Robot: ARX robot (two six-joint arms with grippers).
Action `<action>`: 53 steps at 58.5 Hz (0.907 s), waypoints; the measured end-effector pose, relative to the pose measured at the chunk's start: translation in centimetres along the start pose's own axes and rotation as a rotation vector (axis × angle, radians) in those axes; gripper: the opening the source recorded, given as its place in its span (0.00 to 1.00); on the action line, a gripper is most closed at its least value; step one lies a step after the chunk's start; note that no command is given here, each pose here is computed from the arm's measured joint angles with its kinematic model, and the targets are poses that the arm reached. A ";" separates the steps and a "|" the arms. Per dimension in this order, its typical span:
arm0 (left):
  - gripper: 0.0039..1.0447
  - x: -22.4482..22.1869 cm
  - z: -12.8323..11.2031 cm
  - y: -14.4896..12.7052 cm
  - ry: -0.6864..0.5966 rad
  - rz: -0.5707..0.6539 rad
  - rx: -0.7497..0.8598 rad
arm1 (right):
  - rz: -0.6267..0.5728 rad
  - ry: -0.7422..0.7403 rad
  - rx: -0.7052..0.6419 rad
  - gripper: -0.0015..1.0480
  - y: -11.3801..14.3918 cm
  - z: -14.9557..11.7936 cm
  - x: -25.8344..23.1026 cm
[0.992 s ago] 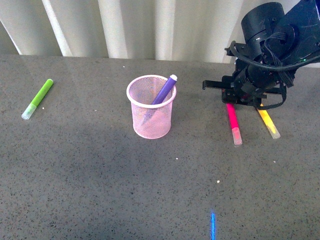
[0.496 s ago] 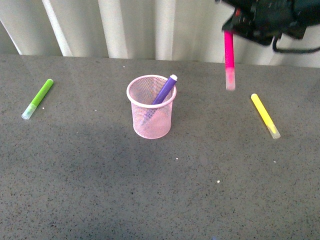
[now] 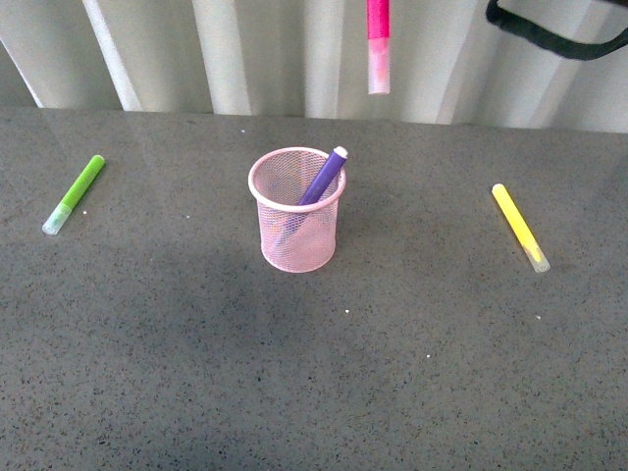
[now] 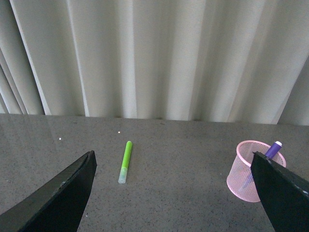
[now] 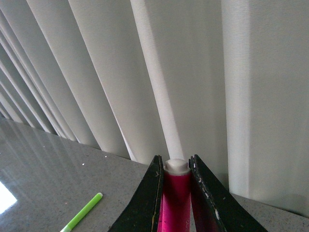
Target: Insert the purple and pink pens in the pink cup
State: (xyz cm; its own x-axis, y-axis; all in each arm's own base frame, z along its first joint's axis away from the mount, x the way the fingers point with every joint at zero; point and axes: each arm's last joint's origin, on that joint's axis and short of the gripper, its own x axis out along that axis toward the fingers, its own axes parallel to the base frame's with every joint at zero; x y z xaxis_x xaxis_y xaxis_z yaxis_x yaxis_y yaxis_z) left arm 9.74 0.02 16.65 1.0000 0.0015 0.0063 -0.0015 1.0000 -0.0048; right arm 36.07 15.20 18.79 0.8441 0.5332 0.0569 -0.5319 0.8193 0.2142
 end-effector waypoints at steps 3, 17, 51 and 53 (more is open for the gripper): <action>0.94 0.0 0.0 0.0 0.000 0.000 0.000 | -0.023 -0.001 -0.024 0.11 0.6 -1.3 0.7; 0.94 0.0 0.0 0.0 0.000 0.000 0.000 | -0.039 -0.031 -0.031 0.11 2.3 -3.9 2.3; 0.94 0.0 0.0 0.0 0.000 0.000 0.000 | -0.203 -0.003 -0.004 0.11 2.6 -8.9 4.3; 0.94 0.0 0.0 0.0 0.000 0.000 0.000 | -0.205 -0.002 -0.002 0.11 2.5 -9.0 4.3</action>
State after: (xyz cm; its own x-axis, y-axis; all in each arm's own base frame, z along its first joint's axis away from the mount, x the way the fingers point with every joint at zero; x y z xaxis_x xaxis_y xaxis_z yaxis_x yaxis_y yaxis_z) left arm 9.74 0.02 16.65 1.0000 0.0015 0.0063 -0.0015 1.0000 -0.0048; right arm 37.72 21.42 10.81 0.9348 0.3548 0.0141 -0.3491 0.9111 0.2193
